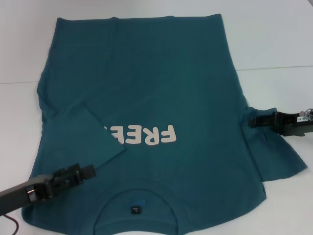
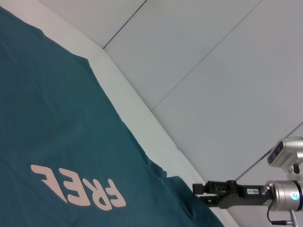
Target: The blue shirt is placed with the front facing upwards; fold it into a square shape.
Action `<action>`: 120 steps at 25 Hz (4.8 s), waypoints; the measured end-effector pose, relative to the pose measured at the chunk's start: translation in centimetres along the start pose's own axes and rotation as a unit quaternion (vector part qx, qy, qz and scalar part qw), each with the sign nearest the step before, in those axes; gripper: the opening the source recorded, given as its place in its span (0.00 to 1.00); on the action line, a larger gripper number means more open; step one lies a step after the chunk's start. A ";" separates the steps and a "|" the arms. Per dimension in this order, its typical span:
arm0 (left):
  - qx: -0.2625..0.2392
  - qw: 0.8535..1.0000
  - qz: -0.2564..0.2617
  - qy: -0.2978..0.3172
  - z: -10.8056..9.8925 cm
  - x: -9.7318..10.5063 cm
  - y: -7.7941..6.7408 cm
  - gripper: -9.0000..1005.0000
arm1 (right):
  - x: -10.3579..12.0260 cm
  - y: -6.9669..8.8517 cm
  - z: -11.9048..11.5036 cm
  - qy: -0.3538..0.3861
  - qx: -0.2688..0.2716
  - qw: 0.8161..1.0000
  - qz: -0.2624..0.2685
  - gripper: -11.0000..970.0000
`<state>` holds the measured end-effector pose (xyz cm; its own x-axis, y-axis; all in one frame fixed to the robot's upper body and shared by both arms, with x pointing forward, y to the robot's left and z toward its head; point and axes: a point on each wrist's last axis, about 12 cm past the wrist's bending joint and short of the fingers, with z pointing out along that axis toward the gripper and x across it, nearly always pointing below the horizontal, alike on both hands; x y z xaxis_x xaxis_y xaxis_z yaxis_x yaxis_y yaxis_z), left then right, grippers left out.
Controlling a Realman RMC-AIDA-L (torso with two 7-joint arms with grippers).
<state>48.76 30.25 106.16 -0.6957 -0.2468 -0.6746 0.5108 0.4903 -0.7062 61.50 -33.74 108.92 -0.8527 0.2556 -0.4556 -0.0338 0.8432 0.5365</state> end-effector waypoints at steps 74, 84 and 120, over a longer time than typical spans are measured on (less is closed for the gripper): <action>0.006 1.000 -0.009 -0.018 -0.3 0.0 -0.1 0.87 | -1.5 -1.7 -1.7 -0.005 0.075 0.997 -0.002 0.05; 0.003 1.000 -0.014 -0.024 -0.7 0.3 0.0 0.87 | -3.4 -0.7 -1.9 -0.026 0.079 0.996 -0.012 0.06; -0.009 0.998 -0.022 -0.055 -1.5 0.2 0.3 0.87 | -4.0 7.6 1.8 0.048 -0.018 0.998 -0.038 0.10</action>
<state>48.03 31.62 106.14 -0.6579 -0.3583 -0.6625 0.4706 0.4912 -0.7330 65.56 -27.49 113.54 -0.8924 0.1437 -0.4277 -0.1181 0.8404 0.5290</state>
